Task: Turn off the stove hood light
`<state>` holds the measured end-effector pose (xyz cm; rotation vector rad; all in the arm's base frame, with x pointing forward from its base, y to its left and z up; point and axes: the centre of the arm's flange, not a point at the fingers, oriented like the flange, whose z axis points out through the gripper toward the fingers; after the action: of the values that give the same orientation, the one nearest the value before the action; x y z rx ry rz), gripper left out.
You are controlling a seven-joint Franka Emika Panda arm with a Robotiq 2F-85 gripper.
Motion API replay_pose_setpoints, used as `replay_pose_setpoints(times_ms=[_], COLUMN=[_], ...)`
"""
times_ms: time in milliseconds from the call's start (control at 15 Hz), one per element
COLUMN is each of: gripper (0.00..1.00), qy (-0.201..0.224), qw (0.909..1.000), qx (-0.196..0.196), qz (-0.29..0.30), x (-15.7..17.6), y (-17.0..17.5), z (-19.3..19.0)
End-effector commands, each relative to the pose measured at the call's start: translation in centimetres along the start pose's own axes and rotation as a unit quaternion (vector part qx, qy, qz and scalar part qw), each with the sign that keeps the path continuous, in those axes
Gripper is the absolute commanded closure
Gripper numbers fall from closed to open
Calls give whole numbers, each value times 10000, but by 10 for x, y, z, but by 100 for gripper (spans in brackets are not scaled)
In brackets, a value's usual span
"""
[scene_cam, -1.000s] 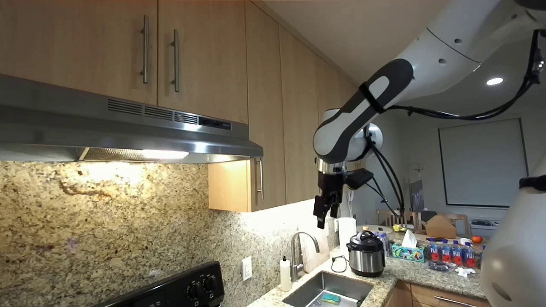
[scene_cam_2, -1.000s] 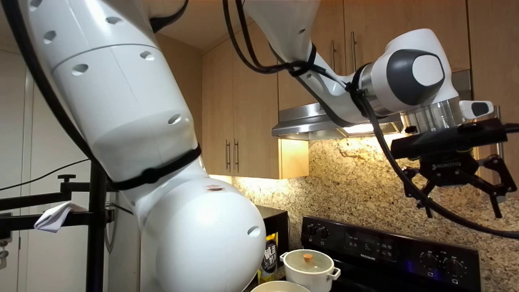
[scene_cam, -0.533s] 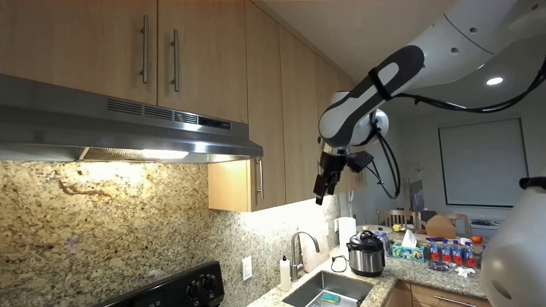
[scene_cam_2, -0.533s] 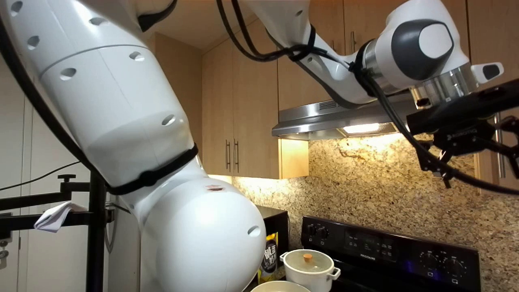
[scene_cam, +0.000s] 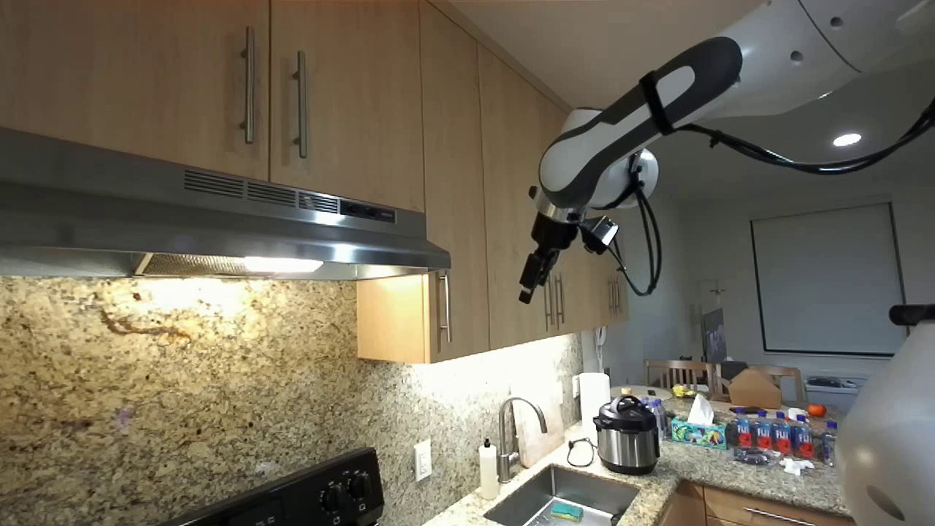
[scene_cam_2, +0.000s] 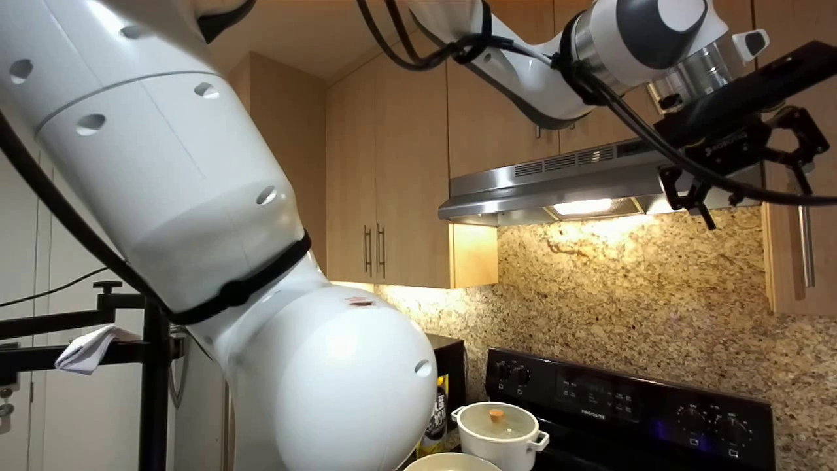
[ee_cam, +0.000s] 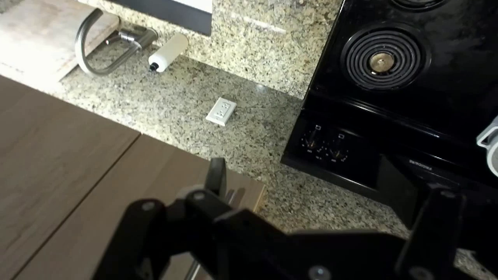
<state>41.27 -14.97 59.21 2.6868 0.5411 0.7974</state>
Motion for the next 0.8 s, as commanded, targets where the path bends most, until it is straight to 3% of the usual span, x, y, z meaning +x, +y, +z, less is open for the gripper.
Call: replay_pose_setpoints(times_ms=[0,333,400,733], gripper=[0,0,0,0], qy=[413,1181,899,917], qw=[9965,9787,9875,9871], qx=[-118,-483,-331,-345], qz=[-718,-1605,-1252,-1265], x=[45,92,81,83], y=[-4,-22,-25,-25], z=[-9,-45,-38,-39])
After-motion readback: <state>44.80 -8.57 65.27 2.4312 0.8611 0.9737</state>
